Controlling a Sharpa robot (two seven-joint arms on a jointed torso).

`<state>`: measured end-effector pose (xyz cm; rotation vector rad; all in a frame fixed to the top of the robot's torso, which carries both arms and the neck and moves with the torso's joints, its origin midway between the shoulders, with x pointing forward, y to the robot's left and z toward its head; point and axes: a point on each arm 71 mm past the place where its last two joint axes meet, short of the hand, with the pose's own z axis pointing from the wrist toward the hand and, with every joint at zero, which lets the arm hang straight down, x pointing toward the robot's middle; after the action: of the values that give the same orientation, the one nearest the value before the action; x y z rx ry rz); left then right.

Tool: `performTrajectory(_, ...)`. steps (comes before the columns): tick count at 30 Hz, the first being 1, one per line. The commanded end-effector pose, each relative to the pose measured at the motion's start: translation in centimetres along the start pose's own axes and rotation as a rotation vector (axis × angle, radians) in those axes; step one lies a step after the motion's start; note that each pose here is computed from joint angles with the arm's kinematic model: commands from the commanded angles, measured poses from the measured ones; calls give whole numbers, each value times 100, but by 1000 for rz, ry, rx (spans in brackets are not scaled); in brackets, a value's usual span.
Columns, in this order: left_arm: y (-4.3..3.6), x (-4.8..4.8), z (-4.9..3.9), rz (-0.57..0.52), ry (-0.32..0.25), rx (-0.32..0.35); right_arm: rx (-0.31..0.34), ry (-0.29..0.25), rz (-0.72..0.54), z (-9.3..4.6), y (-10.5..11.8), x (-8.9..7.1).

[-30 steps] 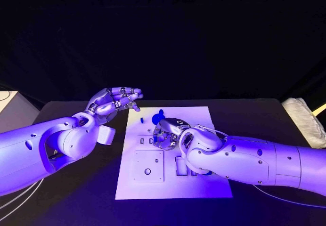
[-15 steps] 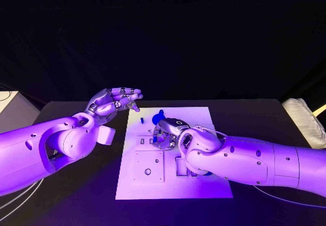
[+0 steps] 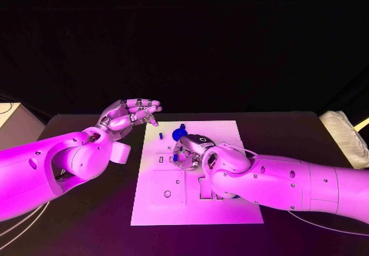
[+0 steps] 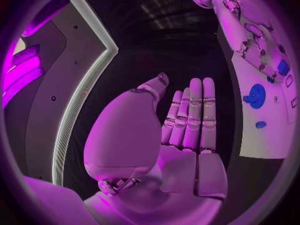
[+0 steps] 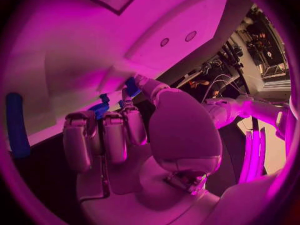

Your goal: Assemble the parts on the task board

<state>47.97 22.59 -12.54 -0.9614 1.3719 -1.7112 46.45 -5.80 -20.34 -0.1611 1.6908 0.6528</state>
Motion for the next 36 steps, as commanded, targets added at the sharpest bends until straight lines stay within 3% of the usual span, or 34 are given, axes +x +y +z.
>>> performTrajectory(1,-8,20,4,-5,18,6,-11,-1,-12,-1,12,5)
performTrajectory(14,-8,20,4,-6,19,5,-23,-30,0,-7,19,-14)
performTrajectory(24,22,-6,11,57,17,-30,-74,-114,77,-128,-25,-112)
performTrajectory(30,102,-66,14,150,10,-136,-123,-117,228,-249,-203,-315)
performTrajectory(33,170,-100,15,227,28,-227,-106,-92,329,-303,-361,-427)
performTrajectory(36,262,-117,13,338,75,-361,-87,-75,421,-372,-546,-557)
